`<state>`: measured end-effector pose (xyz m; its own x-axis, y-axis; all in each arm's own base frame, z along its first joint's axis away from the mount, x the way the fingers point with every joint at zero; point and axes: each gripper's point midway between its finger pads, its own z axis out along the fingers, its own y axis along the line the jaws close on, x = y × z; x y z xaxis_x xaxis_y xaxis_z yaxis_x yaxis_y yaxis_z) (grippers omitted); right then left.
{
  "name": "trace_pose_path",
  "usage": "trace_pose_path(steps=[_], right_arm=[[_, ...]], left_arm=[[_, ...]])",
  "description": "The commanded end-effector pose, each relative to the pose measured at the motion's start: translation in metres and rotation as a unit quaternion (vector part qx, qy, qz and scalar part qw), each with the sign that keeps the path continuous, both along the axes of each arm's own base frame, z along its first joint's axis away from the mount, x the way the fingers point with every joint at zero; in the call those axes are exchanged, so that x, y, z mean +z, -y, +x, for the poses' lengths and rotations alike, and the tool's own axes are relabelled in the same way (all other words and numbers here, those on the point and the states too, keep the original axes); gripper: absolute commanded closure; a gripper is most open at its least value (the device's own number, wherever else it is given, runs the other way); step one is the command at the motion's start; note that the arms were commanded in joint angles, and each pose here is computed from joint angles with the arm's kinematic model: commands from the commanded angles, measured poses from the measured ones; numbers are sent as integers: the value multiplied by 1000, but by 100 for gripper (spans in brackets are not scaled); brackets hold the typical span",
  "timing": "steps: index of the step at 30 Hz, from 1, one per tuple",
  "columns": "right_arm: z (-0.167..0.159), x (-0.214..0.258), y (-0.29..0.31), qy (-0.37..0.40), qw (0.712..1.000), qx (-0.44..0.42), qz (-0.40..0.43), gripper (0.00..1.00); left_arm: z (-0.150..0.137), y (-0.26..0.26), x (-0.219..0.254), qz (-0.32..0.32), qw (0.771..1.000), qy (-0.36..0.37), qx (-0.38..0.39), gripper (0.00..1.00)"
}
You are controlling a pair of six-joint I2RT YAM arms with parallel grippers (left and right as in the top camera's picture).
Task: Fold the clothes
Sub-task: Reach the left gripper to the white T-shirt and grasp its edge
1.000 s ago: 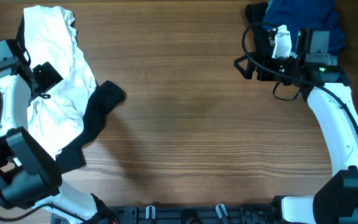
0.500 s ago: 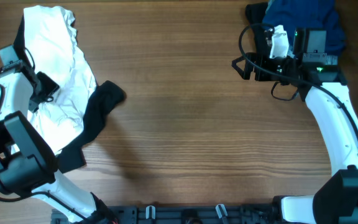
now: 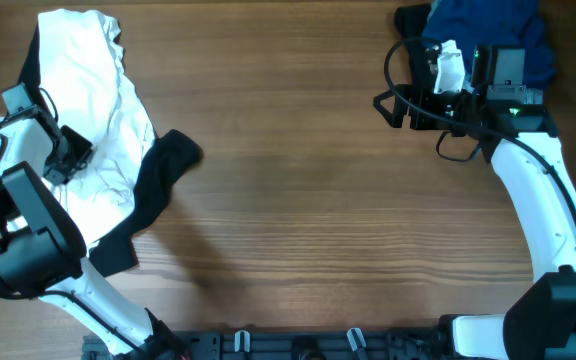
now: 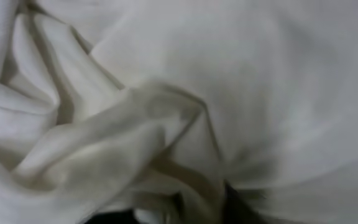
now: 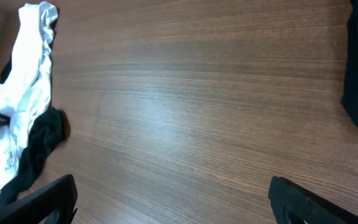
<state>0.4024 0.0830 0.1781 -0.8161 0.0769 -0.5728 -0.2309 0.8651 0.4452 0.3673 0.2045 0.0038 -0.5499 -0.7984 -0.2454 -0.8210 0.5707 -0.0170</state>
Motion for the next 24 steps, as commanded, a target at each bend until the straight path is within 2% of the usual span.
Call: trace_pose_path(steps=[1, 6, 9, 10, 11, 12, 13, 14, 15, 16, 19, 21, 24], right_arm=[[8, 5, 0, 11, 1000, -1, -4, 0], [8, 5, 0, 11, 1000, 0, -5, 0], [8, 5, 0, 12, 1000, 0, -5, 1], [8, 5, 0, 11, 1000, 0, -5, 0], [8, 5, 0, 11, 1000, 0, -4, 1], [8, 6, 0, 12, 1000, -1, -4, 0], [8, 6, 0, 13, 1000, -1, -4, 0], [8, 6, 0, 13, 1000, -1, -4, 1], [8, 6, 0, 13, 1000, -1, -4, 0], [8, 6, 0, 12, 1000, -1, -4, 1], [8, 6, 0, 11, 1000, -2, -3, 0], [8, 6, 0, 7, 1000, -8, 2, 0], [6, 5, -1, -1, 1000, -9, 7, 1]], left_arm=[[6, 9, -3, -29, 999, 13, -3, 96], [22, 20, 36, -59, 996, 62, -17, 96], [28, 21, 85, -53, 994, 95, -23, 95], [30, 20, 109, -44, 992, 112, -26, 84], [31, 20, 125, -38, 991, 126, -28, 68], [33, 21, 145, -31, 988, 145, -31, 65], [33, 21, 162, -23, 986, 162, -33, 66], [32, 23, 178, -16, 983, 180, -36, 74], [30, 24, 193, -7, 980, 196, -38, 92], [27, 25, 208, 1, 977, 211, -39, 96], [16, 34, 256, 29, 962, 262, -62, 96], [12, 47, 276, 19, 953, 293, -78, 96], [7, 77, 320, 9, 926, 357, -119, 96]])
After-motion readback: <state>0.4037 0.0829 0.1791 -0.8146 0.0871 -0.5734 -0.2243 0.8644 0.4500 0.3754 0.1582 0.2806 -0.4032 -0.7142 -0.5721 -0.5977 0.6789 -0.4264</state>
